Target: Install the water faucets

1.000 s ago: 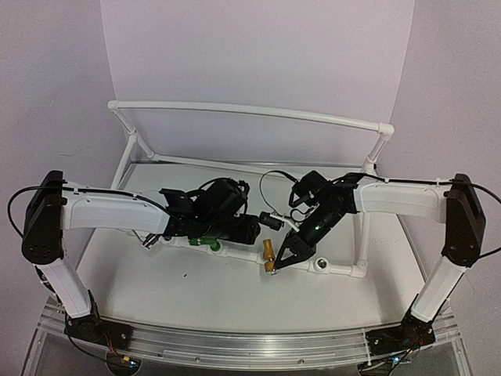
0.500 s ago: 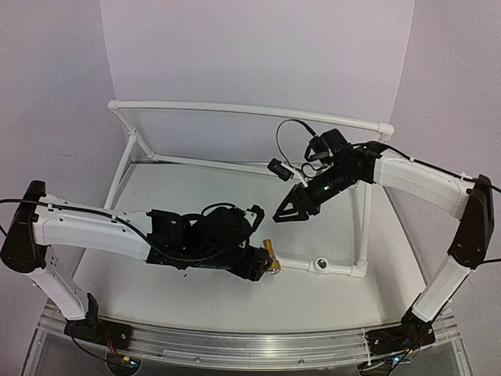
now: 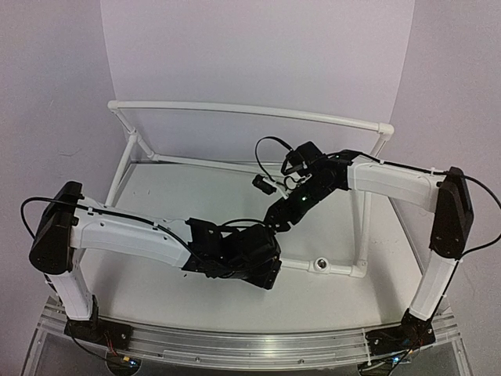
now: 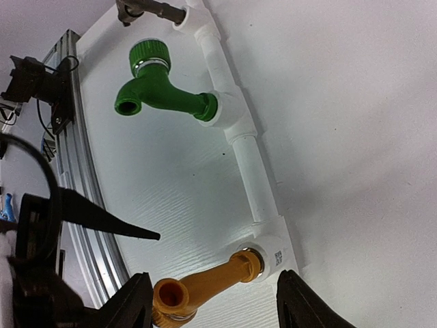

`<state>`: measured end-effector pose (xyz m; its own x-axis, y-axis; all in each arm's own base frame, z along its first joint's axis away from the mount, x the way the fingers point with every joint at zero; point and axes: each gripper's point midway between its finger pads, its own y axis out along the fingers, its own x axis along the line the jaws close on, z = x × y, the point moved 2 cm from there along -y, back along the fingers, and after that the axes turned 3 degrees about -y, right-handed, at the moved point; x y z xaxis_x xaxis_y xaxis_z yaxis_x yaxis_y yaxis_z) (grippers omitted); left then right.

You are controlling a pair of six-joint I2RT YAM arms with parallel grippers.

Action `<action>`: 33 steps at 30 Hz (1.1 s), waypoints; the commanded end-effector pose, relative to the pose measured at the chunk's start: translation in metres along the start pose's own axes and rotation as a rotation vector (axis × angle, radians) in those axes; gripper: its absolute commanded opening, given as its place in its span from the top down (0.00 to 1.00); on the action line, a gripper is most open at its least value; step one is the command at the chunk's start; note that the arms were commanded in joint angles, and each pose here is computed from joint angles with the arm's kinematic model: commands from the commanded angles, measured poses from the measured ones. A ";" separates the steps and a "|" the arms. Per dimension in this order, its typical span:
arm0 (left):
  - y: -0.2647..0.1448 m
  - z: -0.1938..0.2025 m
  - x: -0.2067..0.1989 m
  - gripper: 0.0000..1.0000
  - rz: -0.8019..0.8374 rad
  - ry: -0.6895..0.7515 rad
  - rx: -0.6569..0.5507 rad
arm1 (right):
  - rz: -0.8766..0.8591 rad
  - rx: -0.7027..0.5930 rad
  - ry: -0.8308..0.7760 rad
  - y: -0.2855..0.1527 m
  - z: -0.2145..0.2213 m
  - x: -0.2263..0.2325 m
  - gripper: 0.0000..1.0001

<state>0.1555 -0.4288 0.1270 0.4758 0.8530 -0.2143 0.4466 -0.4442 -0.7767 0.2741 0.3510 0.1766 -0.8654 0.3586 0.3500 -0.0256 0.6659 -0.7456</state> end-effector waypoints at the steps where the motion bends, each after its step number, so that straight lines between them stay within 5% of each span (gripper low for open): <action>1: 0.000 -0.018 -0.011 0.23 0.003 -0.012 -0.048 | 0.007 -0.024 -0.039 0.011 -0.017 0.012 0.36; 7: 0.001 -0.015 -0.003 0.22 -0.041 -0.031 -0.050 | 0.020 0.011 -0.055 0.023 -0.009 0.015 0.43; 13: -0.009 -0.017 0.016 0.23 -0.106 -0.072 -0.079 | 0.086 0.028 -0.068 0.016 -0.001 0.008 0.68; 18: -0.014 -0.019 0.022 0.23 -0.133 -0.074 -0.092 | 0.115 0.056 -0.066 0.014 0.013 0.003 0.75; 27: -0.027 -0.023 0.037 0.24 -0.167 -0.083 -0.111 | 0.123 0.065 -0.065 -0.003 0.022 -0.002 0.81; 33: -0.024 -0.018 0.034 0.24 -0.143 -0.050 -0.088 | 0.123 0.012 -0.070 -0.013 -0.001 0.001 0.67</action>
<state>0.1570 -0.4060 0.1326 0.4019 0.9026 -0.1543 0.5039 -0.3587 -0.7858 0.2674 0.3368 0.1504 -0.8840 0.4015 0.2393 0.0291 0.5583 -0.8291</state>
